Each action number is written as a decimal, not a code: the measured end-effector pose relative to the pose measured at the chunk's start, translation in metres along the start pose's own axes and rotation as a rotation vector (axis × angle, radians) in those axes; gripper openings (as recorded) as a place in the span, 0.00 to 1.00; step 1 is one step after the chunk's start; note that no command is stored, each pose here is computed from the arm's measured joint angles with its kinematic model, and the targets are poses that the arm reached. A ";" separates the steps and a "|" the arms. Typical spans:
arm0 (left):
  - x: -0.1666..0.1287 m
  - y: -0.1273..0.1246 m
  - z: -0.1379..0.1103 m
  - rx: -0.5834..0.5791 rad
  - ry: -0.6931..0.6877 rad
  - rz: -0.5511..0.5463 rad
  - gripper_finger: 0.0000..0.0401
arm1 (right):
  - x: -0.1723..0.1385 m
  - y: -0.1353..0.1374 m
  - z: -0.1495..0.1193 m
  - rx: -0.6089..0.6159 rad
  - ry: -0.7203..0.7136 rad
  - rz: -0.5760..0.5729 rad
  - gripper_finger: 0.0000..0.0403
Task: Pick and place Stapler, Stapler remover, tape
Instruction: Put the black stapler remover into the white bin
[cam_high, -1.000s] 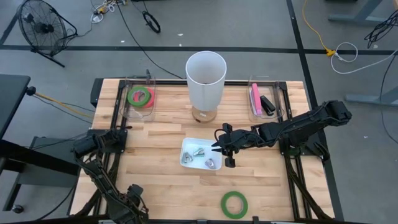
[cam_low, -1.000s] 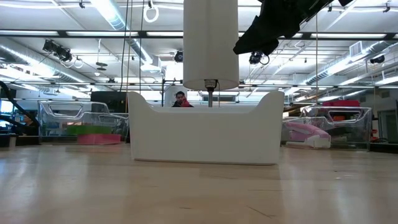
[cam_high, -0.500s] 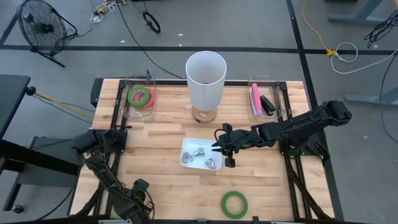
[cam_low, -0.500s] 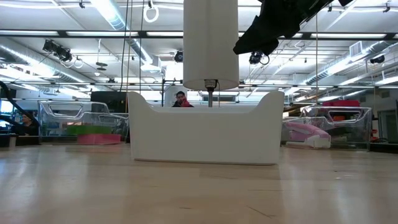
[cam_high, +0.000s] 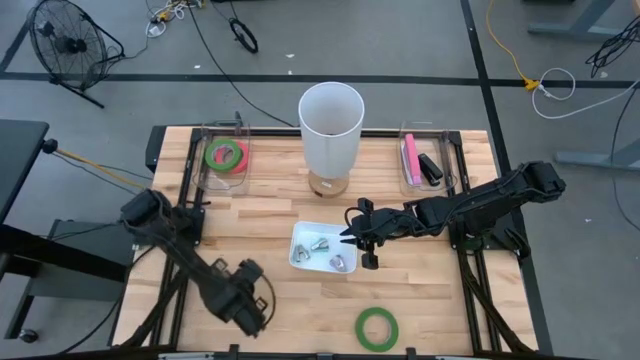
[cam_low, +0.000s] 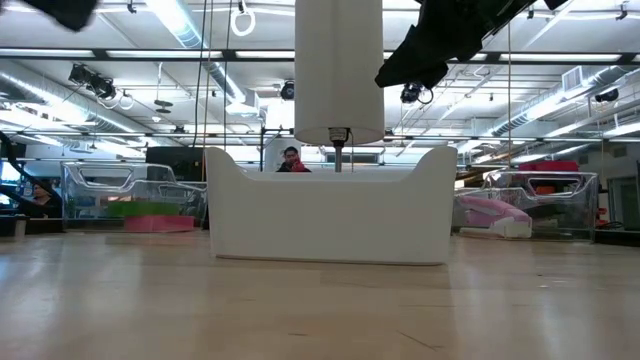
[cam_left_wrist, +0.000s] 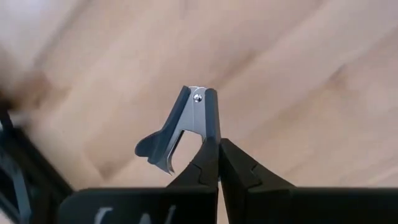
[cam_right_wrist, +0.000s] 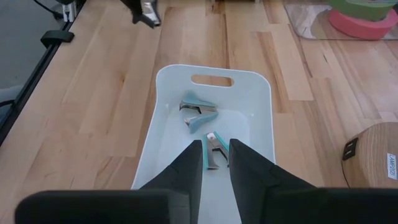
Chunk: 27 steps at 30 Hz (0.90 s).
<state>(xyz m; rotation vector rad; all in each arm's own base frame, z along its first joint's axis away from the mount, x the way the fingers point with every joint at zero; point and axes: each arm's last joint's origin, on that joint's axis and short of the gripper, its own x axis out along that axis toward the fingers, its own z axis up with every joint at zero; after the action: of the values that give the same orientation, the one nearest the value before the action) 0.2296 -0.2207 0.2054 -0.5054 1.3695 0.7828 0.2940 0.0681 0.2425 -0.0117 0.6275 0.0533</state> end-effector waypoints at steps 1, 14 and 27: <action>-0.003 0.002 0.006 0.008 -0.020 -0.010 0.00 | 0.000 0.000 0.000 0.000 0.000 0.000 0.20; -0.062 -0.010 0.095 0.211 -0.443 -0.169 0.00 | 0.000 0.000 0.000 -0.005 0.000 0.000 0.20; -0.068 -0.018 0.162 0.307 -0.609 -0.285 0.00 | 0.000 0.000 0.000 -0.008 0.003 -0.001 0.20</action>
<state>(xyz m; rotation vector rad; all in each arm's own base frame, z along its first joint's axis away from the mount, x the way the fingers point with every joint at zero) 0.3502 -0.1281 0.2950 -0.1853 0.8035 0.4270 0.2938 0.0680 0.2422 -0.0198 0.6307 0.0553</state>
